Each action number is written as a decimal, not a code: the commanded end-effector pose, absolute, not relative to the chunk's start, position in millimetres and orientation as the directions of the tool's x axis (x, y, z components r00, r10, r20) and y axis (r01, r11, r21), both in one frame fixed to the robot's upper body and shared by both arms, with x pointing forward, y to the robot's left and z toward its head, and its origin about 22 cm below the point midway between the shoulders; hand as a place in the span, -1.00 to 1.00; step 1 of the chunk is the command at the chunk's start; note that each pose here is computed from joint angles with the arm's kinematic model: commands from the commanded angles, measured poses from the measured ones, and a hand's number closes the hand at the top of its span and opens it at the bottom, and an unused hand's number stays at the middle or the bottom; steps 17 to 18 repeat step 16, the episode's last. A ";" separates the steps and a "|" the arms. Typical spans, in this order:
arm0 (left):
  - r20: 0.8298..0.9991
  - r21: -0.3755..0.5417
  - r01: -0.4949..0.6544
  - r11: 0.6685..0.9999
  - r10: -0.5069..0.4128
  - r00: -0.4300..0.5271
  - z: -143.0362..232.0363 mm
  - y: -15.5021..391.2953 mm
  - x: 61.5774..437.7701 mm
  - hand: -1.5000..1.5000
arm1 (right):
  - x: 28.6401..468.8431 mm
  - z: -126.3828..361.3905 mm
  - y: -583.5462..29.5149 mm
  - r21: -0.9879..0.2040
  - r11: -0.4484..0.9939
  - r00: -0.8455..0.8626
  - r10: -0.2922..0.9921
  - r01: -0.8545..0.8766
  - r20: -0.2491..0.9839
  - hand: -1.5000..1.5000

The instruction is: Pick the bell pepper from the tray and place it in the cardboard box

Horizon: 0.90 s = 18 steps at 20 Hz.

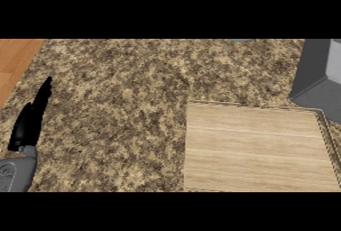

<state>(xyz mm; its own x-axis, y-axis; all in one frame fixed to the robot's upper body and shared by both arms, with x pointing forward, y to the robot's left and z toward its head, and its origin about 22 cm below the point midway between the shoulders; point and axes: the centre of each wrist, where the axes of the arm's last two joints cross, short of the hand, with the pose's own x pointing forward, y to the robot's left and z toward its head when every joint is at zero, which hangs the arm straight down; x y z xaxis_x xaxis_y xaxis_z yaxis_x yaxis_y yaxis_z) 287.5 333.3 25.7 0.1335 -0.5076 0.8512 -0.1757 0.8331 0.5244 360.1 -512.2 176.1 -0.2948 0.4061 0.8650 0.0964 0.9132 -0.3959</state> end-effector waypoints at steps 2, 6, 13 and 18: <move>0.846 0.534 -0.180 0.826 -0.516 0.136 25.2 339.5 286.3 0.00 | 331.6 200.1 -545.2 -0.350 0.931 -0.323 0.365 0.105 0.873 -1.00; 0.854 0.520 -0.184 0.834 -0.505 0.123 28.7 336.5 287.1 0.00 | 312.6 199.1 -561.8 -0.334 0.930 -0.298 0.366 0.153 0.882 -1.00; 0.859 0.512 -0.193 0.837 -0.495 0.128 20.5 334.1 282.7 0.00 | 286.9 210.1 -582.9 -0.382 0.912 -0.267 0.409 0.149 0.872 -1.00; 0.859 0.512 -0.194 0.837 -0.495 0.131 26.7 341.6 283.3 0.00 | 282.0 209.7 -586.2 -0.432 0.892 -0.233 0.452 0.134 0.861 -1.00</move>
